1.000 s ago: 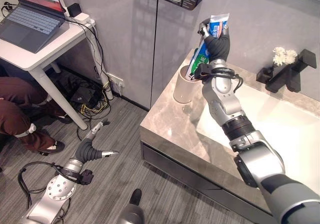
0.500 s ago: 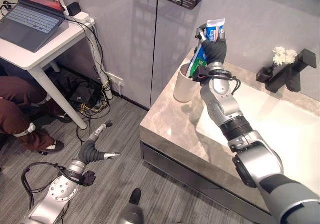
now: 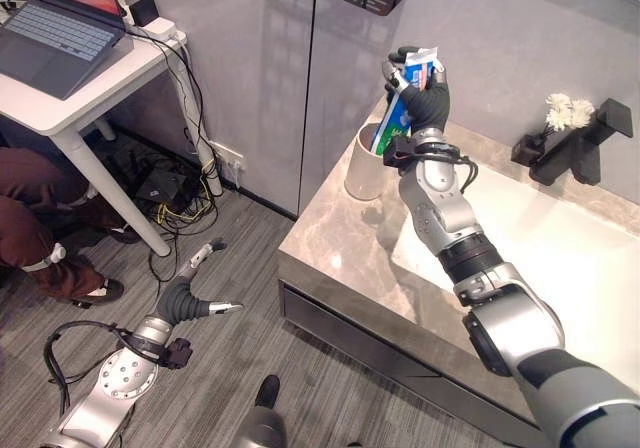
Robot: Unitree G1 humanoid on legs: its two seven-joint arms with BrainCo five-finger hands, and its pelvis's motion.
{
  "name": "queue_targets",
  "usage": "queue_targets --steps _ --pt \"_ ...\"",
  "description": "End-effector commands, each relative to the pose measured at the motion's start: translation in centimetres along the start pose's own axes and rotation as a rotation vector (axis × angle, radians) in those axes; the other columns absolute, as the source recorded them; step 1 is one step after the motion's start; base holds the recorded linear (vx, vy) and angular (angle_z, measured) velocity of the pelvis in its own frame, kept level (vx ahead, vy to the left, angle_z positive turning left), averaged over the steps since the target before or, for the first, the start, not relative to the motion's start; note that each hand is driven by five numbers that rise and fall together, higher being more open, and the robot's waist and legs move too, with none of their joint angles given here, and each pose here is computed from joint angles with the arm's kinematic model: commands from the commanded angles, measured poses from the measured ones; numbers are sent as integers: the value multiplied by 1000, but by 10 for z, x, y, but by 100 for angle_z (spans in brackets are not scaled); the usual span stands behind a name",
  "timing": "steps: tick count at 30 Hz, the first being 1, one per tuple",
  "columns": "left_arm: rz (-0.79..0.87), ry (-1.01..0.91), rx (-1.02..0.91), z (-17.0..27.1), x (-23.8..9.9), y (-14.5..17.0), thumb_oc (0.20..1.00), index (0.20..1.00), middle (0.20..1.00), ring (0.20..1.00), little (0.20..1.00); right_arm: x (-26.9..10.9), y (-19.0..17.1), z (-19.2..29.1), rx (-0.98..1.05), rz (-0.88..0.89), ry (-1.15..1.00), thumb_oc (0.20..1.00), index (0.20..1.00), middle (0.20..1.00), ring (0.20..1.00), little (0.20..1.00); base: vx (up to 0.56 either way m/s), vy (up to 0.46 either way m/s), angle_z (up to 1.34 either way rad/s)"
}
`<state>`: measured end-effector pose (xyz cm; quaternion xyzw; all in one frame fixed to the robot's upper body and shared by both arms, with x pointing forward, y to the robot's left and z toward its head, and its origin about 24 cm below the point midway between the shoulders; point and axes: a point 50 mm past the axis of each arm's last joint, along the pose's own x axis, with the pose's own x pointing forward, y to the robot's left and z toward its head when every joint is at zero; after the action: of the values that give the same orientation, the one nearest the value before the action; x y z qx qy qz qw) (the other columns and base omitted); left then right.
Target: Put brush and paste in cup on sink, flatten towel.
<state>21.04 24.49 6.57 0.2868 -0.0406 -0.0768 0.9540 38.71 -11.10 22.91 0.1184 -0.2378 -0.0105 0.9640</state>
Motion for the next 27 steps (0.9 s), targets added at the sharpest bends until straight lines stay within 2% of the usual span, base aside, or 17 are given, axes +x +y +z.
queue_targets --steps 1,13,17,21,22,23,25,26,27 --pt "-18 -41 19 7 -1 2 1000 1000 1000 1000 1000 6 2 29 31 31 -134 1000 1000 1000 1000 1000 0 0 0" --pt "-39 -48 44 7 1 -1 1000 1000 1000 1000 1000 -16 -1 53 25 47 -294 1000 1000 1000 1000 1000 -3 0 -1" --pt "-45 -80 84 13 3 1 1000 1000 1000 1000 1000 -24 -17 63 -44 -1 -364 1000 1000 1000 1000 1000 -11 1 -4" --pt "38 -106 60 18 4 13 1000 1000 1000 1000 1000 -44 -55 80 -200 -138 -493 1000 1000 1000 1000 1000 3 39 -9" --pt "74 -113 87 20 2 21 922 922 922 922 922 -53 -71 87 -285 -183 -529 1000 1000 1000 1000 1000 5 46 -16" --pt "73 -113 88 20 2 21 890 890 890 890 890 -54 -71 87 -287 -184 -528 1000 1000 1000 1000 1000 11 45 -28" --pt "131 -107 101 19 -3 30 492 492 492 492 492 -67 -88 90 -332 -233 -547 1000 1000 1000 1000 1000 20 46 -43" --pt "245 -108 77 19 -9 46 200 200 200 200 200 -84 -116 99 -387 -313 -575 1000 1000 1000 1000 1000 25 49 -44" --pt "243 -106 77 19 -10 46 200 200 200 200 200 -85 -116 99 -386 -313 -572 1000 1000 1000 1000 1000 30 39 -38"
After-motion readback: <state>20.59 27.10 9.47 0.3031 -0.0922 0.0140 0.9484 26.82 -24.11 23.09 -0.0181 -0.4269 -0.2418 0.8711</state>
